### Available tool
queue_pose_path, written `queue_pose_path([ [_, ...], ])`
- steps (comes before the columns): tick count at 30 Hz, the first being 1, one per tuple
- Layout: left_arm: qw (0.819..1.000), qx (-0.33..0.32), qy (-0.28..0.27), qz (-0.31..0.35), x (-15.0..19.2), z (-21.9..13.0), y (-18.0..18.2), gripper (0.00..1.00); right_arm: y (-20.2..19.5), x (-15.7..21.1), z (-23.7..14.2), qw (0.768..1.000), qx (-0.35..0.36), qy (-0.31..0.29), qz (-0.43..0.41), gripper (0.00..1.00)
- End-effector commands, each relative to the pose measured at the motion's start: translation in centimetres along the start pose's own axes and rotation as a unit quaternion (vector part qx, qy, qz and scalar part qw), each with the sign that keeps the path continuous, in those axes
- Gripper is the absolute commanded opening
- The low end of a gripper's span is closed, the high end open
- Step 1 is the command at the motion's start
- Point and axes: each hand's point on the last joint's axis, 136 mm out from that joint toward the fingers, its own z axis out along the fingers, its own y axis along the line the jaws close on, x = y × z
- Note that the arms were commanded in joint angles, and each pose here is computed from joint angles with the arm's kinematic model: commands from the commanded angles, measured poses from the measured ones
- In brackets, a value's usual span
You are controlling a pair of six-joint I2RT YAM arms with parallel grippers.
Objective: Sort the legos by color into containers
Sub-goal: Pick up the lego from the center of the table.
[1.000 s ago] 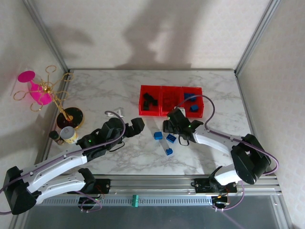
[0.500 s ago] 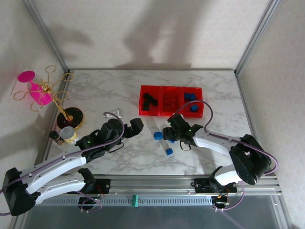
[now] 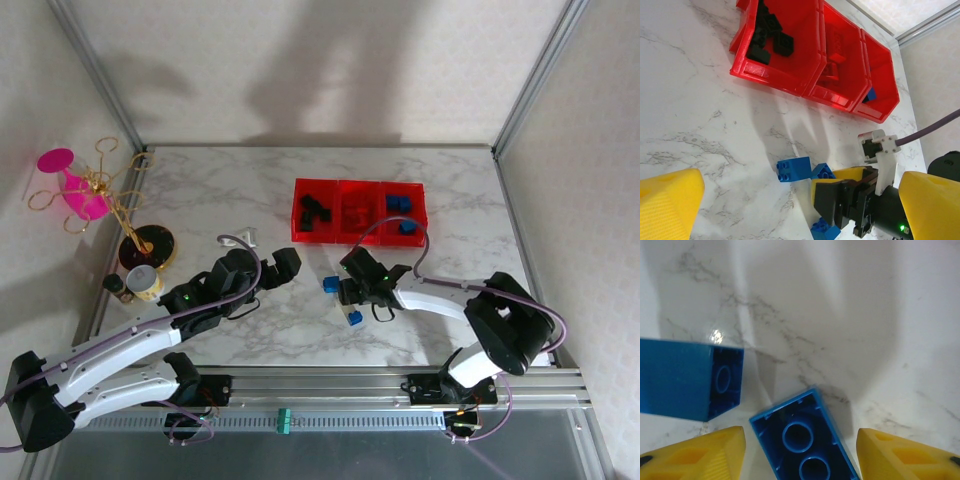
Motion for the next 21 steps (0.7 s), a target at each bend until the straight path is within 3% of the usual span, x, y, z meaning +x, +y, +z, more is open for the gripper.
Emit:
queue_pose_path([
  [1, 1.000, -0.016, -0.011, -0.002, -0.5, 0.0, 0.7, 1.00, -0.1, 0.4, 0.1, 0.999, 0.031, 0.009, -0.014, 0.60],
  [5, 1.000, -0.016, -0.009, 0.000, -0.3, 0.1, 0.7, 1.00, -0.1, 0.6, 0.5, 0.999, 0.035, 0.013, -0.014, 0.61],
  [21, 1.000, -0.008, -0.004, 0.003, -0.5, 0.3, -0.1, 1.00, 0.1, -1.0, -0.3, 0.999, 0.035, -0.016, 0.004, 0.32],
])
